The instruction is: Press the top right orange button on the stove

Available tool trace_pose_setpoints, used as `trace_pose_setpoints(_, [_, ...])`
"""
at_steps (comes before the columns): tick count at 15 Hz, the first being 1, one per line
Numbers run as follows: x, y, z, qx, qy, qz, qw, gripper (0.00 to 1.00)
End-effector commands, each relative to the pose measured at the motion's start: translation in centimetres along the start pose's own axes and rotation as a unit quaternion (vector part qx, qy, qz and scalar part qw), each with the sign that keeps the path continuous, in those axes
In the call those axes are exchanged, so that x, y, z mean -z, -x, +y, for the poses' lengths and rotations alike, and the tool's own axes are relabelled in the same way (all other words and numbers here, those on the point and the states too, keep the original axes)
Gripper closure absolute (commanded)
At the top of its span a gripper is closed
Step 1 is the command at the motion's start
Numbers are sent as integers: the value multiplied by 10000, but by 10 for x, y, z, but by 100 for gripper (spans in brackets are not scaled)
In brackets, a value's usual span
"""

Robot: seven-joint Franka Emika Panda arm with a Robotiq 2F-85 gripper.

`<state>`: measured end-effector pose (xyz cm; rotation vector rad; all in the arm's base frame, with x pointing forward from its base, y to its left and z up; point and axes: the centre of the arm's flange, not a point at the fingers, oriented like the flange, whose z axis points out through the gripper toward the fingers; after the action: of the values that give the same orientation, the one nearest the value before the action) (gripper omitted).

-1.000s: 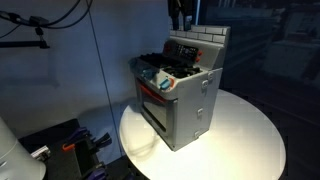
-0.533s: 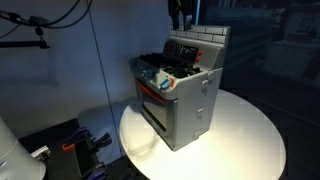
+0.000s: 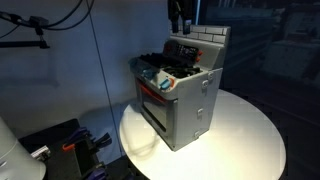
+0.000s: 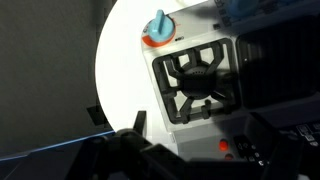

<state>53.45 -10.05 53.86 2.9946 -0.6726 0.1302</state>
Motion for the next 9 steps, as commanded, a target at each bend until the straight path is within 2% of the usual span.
trace_pose_setpoints(1, [-8, -10, 5, -70, -91, -4, 9999, 0])
trace_pose_setpoints(9, [-43, -38, 17, -10, -289, 145, 9995, 0])
